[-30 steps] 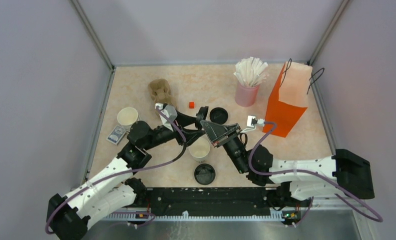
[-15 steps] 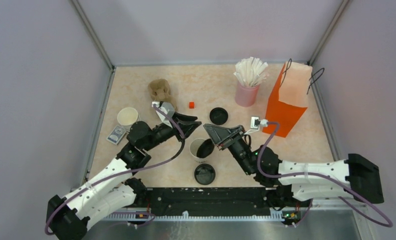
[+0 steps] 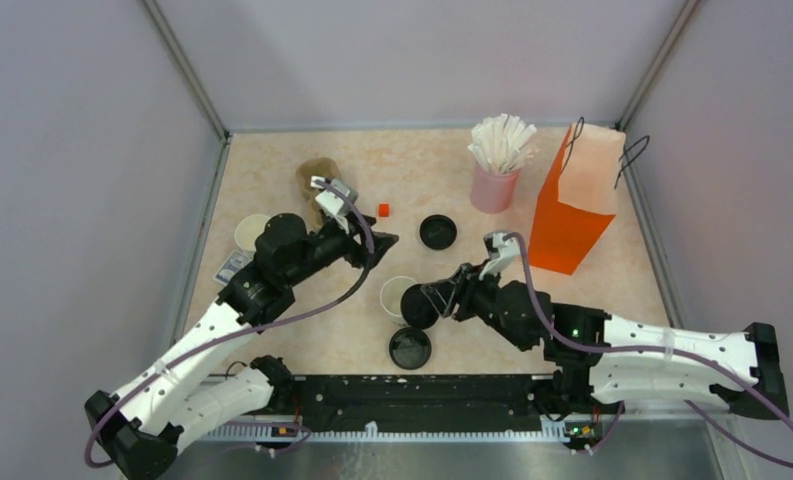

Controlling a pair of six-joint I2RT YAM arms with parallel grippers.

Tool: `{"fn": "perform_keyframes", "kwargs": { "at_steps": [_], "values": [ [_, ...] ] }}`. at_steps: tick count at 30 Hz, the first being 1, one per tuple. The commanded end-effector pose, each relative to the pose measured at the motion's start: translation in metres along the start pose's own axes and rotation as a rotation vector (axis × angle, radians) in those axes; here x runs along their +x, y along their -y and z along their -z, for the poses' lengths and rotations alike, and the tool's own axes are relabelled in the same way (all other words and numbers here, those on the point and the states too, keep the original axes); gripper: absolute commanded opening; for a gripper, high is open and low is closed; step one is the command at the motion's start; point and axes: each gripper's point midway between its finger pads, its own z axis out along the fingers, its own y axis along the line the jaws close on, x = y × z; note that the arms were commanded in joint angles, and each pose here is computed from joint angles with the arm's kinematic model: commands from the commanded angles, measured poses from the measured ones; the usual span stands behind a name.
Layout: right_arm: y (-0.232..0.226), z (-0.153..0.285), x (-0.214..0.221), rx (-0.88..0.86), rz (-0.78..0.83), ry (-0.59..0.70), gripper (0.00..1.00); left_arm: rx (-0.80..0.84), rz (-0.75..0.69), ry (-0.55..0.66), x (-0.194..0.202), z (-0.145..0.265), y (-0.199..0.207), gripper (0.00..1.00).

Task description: Pack the takeout coffee

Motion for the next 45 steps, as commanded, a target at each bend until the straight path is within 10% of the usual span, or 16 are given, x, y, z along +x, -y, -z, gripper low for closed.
{"fn": "perform_keyframes", "kwargs": {
  "at_steps": [1, 9, 26, 45],
  "values": [
    [0.042, 0.021, 0.047, 0.140, 0.106, -0.254, 0.44, 0.053, -0.050, -0.210, 0.032, 0.013, 0.007, 0.68],
    [0.078, 0.031, 0.080, 0.260, 0.075, -0.333, 0.41, 0.099, 0.090, -0.403, 0.071, 0.021, 0.020, 0.65],
    [0.160, 0.020, 0.118, 0.683, 0.150, -0.336, 0.39, -0.203, -0.034, -0.341, 0.084, 0.032, -0.040, 0.88],
    [0.197, -0.008, 0.143, 0.679, 0.148, -0.394, 0.27, -0.193, -0.107, -0.231, 0.074, 0.049, -0.040, 0.89]
  ]
}}
